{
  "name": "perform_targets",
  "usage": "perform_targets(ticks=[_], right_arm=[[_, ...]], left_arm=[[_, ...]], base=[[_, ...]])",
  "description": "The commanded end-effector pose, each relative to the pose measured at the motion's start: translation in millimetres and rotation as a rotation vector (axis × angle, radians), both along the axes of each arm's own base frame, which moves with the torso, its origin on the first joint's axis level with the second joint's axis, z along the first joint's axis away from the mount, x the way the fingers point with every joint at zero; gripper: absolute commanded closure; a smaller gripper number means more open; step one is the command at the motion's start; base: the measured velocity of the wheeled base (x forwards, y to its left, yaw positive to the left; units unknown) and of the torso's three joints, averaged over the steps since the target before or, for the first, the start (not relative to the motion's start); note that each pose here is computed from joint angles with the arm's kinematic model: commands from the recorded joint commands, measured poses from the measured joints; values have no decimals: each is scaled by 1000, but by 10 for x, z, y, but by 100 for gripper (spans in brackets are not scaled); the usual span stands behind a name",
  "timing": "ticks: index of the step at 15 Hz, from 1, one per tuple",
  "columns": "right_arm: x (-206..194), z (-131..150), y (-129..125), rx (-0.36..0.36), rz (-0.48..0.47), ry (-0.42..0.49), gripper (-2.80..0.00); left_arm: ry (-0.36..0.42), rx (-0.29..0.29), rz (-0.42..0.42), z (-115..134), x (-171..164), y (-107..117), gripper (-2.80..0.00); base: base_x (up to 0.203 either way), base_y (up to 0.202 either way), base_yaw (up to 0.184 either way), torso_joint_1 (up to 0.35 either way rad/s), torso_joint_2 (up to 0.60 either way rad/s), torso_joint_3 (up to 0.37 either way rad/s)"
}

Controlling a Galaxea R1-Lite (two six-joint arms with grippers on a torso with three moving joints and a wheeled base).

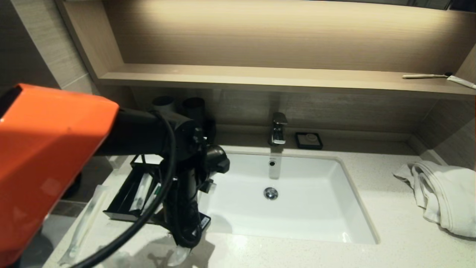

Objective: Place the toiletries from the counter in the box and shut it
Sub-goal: Place the bathroom toiletry into the drawer

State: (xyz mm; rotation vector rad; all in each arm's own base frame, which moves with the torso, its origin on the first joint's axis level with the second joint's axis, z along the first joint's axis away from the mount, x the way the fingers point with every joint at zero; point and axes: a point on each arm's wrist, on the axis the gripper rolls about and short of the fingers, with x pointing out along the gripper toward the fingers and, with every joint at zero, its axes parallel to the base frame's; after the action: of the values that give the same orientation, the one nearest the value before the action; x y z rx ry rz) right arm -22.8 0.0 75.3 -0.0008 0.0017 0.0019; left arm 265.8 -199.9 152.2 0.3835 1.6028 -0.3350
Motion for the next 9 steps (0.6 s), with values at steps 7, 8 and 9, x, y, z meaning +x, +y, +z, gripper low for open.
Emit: perform_targets(ticks=[7, 8, 9], right_arm=[[0, 0, 0, 1, 0, 0, 0], [0, 0, 0, 1, 0, 0, 0], [0, 0, 0, 1, 0, 0, 0]], left_arm=[[-211, -146, 345, 383, 309, 654, 0], [-232, -160, 373, 351, 342, 661, 0], [-244, -165, 394, 301, 369, 667, 0]], base=[[0, 0, 0, 0, 0, 0], [0, 0, 0, 0, 0, 0], [0, 0, 0, 0, 0, 0]])
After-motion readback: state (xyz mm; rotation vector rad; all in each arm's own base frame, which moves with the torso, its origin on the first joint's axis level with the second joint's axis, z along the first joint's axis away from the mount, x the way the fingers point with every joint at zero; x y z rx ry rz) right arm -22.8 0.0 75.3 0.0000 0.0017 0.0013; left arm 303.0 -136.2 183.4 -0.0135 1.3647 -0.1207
